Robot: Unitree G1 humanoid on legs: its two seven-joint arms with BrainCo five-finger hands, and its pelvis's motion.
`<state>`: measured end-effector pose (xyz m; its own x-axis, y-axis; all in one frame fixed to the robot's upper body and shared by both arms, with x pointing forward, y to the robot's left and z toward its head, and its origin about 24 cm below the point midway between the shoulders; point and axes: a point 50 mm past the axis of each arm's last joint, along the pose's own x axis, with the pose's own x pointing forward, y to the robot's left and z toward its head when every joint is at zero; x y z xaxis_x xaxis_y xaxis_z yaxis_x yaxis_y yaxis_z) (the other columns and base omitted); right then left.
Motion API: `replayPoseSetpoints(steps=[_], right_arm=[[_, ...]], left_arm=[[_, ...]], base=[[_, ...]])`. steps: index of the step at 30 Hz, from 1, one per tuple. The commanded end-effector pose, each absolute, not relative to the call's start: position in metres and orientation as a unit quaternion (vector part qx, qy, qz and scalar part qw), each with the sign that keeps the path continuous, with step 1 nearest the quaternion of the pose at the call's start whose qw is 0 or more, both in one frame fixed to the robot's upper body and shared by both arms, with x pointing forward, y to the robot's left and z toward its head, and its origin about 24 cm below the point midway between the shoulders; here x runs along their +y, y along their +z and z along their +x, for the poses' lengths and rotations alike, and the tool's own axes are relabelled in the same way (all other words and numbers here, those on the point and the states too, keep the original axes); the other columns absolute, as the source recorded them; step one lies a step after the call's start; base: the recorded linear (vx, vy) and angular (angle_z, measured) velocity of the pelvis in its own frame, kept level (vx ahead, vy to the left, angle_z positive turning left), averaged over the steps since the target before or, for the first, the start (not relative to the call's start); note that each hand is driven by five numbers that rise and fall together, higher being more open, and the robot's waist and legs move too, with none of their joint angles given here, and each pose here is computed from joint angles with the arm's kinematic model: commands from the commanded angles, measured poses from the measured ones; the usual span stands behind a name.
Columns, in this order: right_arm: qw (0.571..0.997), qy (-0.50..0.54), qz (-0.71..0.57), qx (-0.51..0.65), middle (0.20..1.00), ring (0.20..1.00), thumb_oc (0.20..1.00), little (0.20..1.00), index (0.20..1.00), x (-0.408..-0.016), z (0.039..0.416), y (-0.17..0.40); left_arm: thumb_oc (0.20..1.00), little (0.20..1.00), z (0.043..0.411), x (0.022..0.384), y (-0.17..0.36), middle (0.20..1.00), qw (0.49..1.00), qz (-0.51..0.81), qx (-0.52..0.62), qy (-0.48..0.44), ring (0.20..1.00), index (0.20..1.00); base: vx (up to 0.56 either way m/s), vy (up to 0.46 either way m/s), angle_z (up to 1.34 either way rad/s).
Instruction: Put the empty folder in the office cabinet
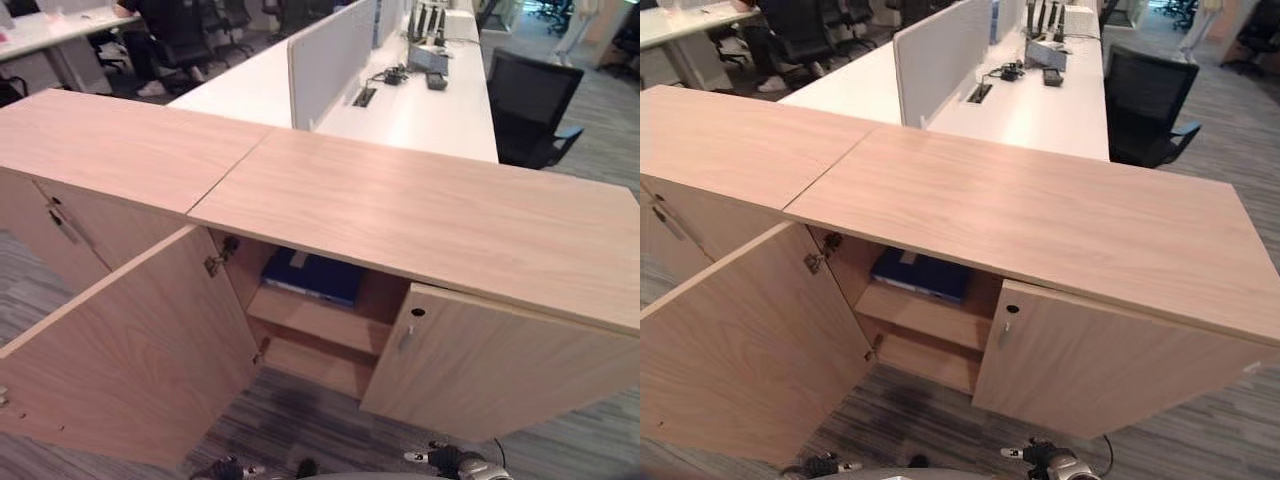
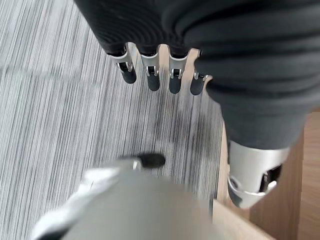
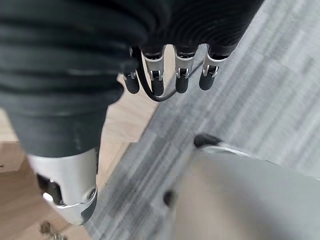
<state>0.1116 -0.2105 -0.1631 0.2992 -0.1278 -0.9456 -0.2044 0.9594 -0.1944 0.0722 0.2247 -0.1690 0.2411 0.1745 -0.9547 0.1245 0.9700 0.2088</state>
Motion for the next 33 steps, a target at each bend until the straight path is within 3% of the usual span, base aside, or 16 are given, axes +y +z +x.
replayPoseSetpoints(steps=[1,10,14,18,33], right_arm=[[0.801,0.032,-0.174,0.572,1.0,1.0,1.0,1.0,1.0,-0.198,0.124,-0.162],[0.816,0.114,-0.192,0.533,1.0,1.0,1.0,1.0,1.0,-0.165,0.129,-0.162],[0.82,0.067,-0.207,0.53,1.0,1.0,1.0,1.0,1.0,-0.19,0.137,-0.157],[0.814,-0.001,-0.21,0.541,1.0,1.0,1.0,1.0,1.0,-0.228,0.131,-0.153],[0.765,-0.101,-0.168,0.613,1.0,1.0,1.0,1.0,1.0,-0.272,0.07,-0.157]], left_arm=[[1.0,1.0,0.099,0.217,-0.165,1.0,0.801,0.109,0.587,0.04,1.0,1.0],[1.0,1.0,0.095,0.21,-0.167,1.0,0.804,0.059,0.586,0.083,1.0,1.0],[1.0,1.0,0.129,0.214,-0.157,1.0,0.838,0.029,0.528,0.132,1.0,1.0],[1.0,1.0,0.121,0.231,-0.146,1.0,0.875,0.017,0.462,0.145,1.0,1.0],[1.0,1.0,0.161,0.286,-0.061,1.0,0.948,0.09,0.251,0.172,1.0,1.0]], base=[[-0.01,-0.195,0.14],[-0.02,-0.195,0.31],[-0.2,-0.085,0.94],[-0.12,-0.012,0.84],[0.01,0.146,0.53]])
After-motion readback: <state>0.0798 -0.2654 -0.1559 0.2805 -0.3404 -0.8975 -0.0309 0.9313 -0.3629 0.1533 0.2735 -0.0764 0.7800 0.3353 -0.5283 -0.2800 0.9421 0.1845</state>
